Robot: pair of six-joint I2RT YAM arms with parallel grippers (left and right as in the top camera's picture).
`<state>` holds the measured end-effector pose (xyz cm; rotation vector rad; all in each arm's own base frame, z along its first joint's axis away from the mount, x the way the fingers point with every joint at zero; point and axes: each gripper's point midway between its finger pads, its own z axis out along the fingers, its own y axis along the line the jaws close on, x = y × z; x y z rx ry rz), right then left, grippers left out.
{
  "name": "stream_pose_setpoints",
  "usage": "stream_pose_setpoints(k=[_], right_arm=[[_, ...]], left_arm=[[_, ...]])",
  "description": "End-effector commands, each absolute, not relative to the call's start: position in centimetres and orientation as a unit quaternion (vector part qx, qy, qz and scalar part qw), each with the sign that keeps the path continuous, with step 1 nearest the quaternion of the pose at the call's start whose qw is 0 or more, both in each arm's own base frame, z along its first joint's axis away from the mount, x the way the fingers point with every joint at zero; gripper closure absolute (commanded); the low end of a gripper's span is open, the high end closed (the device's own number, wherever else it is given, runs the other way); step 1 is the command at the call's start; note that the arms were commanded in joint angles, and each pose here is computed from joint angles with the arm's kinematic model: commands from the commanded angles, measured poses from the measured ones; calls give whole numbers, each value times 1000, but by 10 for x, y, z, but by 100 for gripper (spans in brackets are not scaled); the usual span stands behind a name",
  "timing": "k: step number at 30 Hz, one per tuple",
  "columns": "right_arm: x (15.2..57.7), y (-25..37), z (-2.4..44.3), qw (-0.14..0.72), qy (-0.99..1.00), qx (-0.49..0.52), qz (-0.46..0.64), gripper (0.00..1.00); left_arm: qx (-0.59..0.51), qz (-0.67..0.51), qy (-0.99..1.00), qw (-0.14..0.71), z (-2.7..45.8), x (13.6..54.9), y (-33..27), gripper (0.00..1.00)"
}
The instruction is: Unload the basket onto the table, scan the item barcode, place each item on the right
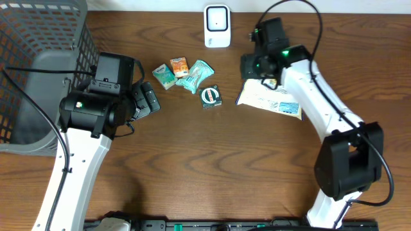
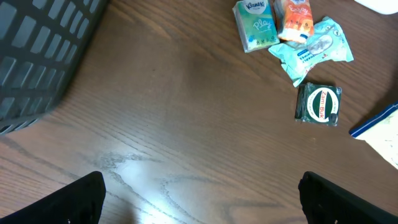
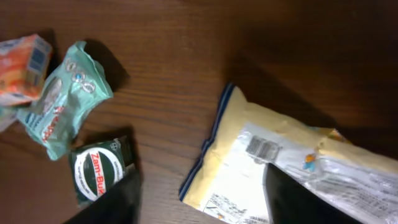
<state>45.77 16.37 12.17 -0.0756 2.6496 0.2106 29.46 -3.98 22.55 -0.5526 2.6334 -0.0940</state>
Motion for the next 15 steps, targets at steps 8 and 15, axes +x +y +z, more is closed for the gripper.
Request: stream_pose_setpoints(k=[8,15], right_arm=[[453,191,51,198,978,-64,14,41],[427,144,42,144,982,-56,-107,43]], left_arm=[[-204,-30,952,226,227,294,-37,2],[-204,-30,952,226,227,294,-37,2]])
